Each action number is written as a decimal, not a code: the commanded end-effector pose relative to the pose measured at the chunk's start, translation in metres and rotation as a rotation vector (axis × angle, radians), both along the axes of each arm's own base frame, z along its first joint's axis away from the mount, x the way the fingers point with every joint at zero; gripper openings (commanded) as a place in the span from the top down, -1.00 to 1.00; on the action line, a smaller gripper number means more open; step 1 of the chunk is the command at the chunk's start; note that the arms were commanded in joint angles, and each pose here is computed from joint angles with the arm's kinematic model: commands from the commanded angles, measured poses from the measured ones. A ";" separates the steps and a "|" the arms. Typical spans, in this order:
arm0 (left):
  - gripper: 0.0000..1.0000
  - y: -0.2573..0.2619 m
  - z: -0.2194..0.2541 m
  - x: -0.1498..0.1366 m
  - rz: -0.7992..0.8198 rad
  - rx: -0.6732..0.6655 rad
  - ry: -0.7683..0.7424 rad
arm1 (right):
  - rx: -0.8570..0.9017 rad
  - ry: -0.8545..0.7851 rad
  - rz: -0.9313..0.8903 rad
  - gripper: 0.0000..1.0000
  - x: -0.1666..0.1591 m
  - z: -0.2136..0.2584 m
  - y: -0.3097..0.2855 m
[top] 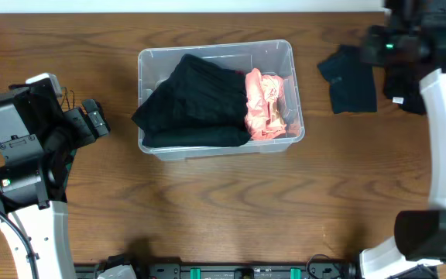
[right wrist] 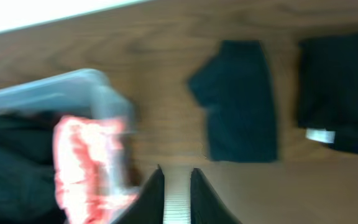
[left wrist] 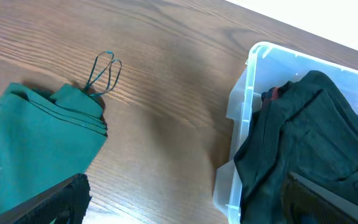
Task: Pack container
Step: 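Release the sweatshirt and move the right gripper to the black clothing, then grasp the black folded clothing with the right gripper and lift it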
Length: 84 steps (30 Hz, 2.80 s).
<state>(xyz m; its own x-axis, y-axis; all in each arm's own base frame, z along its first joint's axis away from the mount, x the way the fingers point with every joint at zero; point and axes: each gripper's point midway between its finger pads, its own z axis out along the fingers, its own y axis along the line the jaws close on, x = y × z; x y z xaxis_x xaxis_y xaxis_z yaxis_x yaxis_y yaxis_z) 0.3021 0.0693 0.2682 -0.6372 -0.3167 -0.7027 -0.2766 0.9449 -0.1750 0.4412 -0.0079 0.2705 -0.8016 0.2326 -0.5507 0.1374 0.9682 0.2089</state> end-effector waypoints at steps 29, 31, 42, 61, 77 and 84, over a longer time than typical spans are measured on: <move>-0.96 0.000 0.006 0.000 -0.001 -0.004 -0.014 | 0.257 -0.076 -0.213 -0.99 0.038 -0.176 -0.245; -0.96 0.000 0.006 0.000 -0.001 -0.004 -0.014 | 0.267 -0.085 -0.221 -0.98 0.049 -0.179 -0.252; -0.96 0.000 0.006 0.000 -0.001 -0.004 -0.014 | 0.248 -0.117 -0.291 -0.99 0.068 -0.184 -0.289; -0.96 0.000 0.006 0.000 -0.001 -0.004 -0.014 | 0.526 -0.065 -0.259 -0.98 0.067 -0.269 -0.268; -0.96 0.000 0.006 0.000 -0.001 -0.004 -0.014 | 0.514 0.165 -0.235 0.10 0.066 -0.326 -0.202; -0.96 0.000 0.006 0.000 -0.001 -0.004 -0.014 | 0.466 0.247 -0.273 0.98 0.050 -0.336 -0.205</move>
